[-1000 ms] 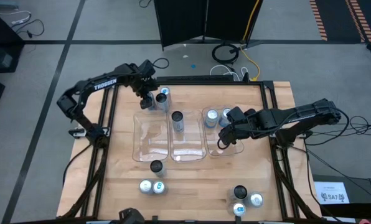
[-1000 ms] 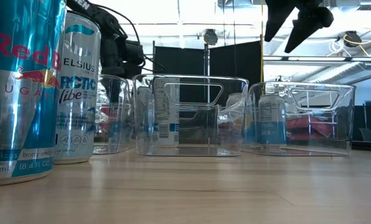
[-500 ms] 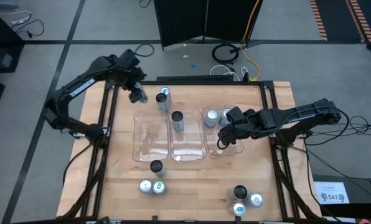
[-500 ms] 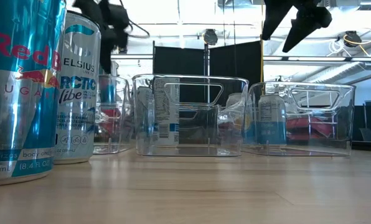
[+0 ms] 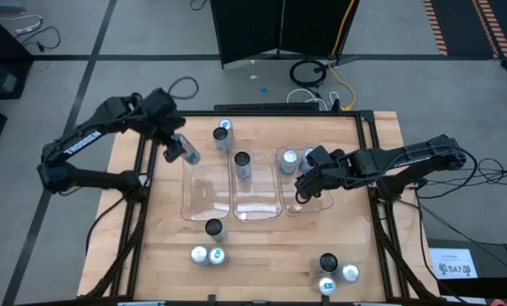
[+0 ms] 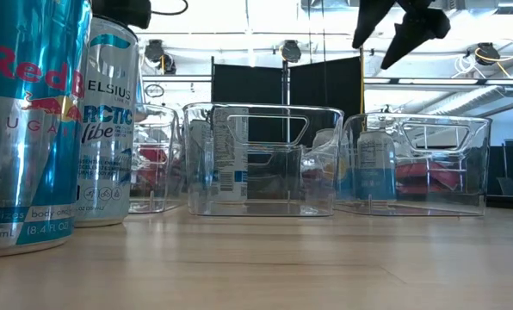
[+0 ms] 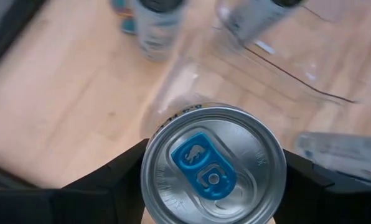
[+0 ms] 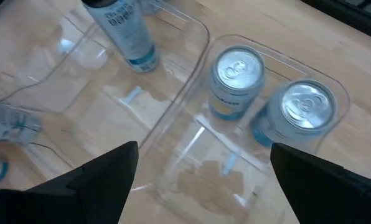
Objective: Sort soda cans
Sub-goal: Put the top left blue soda can into the left transparent bin
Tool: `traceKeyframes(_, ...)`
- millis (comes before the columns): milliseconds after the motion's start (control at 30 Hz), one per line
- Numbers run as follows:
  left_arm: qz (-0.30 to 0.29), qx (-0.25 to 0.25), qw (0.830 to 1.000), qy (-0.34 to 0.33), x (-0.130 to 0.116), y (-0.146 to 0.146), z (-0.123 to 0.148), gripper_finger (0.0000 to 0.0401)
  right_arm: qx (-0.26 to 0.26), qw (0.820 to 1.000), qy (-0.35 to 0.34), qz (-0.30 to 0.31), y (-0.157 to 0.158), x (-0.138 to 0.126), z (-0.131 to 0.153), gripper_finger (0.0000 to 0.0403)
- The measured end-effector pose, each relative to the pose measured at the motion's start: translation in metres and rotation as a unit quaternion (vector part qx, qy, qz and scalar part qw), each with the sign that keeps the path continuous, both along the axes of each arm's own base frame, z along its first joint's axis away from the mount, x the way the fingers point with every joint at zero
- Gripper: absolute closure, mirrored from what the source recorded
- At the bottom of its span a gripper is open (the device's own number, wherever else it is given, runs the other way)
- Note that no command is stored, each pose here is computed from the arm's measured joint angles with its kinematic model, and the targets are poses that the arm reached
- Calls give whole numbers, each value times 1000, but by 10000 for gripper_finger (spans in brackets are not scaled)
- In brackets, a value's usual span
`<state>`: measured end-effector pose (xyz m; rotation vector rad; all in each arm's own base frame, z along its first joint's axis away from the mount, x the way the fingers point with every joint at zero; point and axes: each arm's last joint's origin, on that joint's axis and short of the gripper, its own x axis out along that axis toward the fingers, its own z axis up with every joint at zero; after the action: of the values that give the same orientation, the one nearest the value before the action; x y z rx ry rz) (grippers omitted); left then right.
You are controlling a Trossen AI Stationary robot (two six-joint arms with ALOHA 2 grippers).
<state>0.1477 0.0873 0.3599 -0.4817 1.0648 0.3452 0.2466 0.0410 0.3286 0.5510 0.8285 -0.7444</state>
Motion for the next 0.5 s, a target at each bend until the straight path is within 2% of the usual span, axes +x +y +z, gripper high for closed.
traceKeyframes(67, -10, -6, 1000, -3, 6, -9, -2, 137, 0, 1000, -6, 4, 0, 1, 1, 44)
traceKeyframes(267, -40, 23, 999, -13, 34, -23, -14, 137, 5, 1000, -22, 9, 1, 4, 2, 44)
traceKeyframes(433, -44, 42, 997, 52, 57, -25, -43, 137, 5, 1000, -22, 9, 1, 4, 2, 44)
traceKeyframes(500, -46, 45, 996, 56, 67, -23, -53, 137, 5, 1000, -22, 9, 1, 4, 2, 44)
